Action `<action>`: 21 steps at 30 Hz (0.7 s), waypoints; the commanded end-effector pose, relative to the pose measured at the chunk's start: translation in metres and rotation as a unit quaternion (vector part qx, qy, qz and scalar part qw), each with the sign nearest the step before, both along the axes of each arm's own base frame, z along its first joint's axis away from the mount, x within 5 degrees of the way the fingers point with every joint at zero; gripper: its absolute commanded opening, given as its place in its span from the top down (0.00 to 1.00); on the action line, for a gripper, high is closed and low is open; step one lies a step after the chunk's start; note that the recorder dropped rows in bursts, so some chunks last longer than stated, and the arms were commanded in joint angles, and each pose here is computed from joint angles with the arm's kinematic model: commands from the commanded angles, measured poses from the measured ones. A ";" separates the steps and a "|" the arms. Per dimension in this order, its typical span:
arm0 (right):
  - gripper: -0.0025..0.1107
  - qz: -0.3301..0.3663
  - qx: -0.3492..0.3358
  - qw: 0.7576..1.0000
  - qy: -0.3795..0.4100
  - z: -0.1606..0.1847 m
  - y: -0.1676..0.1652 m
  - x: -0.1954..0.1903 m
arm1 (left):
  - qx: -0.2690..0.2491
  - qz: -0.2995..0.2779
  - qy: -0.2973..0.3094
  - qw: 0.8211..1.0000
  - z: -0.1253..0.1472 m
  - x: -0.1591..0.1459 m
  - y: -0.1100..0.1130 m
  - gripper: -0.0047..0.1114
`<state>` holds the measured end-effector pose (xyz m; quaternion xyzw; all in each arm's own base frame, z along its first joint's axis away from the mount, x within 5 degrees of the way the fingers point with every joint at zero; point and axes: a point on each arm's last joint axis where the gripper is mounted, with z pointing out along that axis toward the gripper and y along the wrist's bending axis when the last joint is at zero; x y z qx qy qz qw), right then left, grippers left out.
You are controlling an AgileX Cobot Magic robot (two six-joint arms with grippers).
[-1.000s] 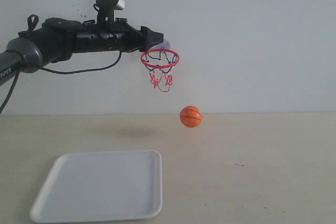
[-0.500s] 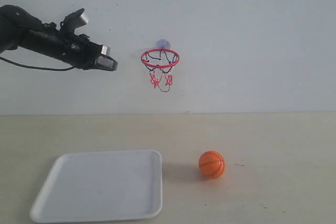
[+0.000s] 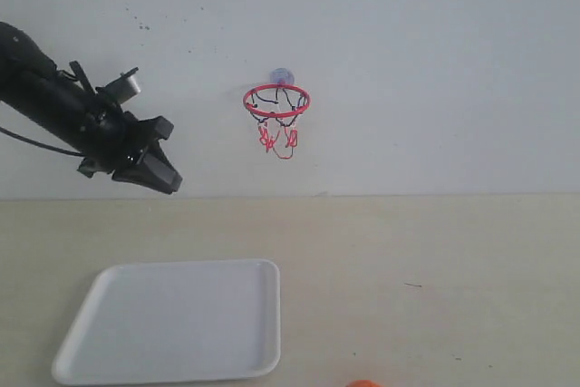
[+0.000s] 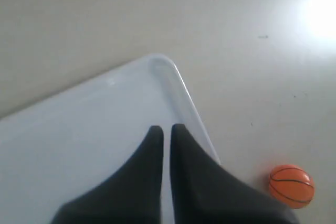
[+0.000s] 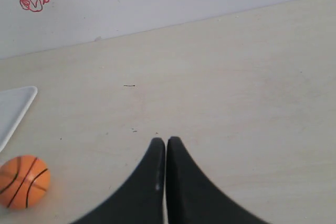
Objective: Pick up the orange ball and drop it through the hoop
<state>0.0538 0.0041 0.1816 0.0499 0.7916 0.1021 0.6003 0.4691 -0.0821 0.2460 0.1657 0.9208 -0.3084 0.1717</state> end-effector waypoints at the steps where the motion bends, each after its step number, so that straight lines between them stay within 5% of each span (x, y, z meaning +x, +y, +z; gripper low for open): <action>1: 0.98 0.000 -0.007 1.000 -0.009 0.002 0.000 0.000 | -0.008 -0.009 0.052 0.999 -0.012 -0.031 0.002 0.92; 9: 0.98 0.000 -0.007 1.000 -0.009 0.002 0.000 0.000 | -0.037 0.039 0.057 0.997 -0.030 -0.096 0.003 0.92; 21: 0.98 0.000 -0.007 1.000 -0.009 0.002 0.000 0.000 | -0.103 0.060 -0.017 0.993 0.009 -0.182 0.002 0.92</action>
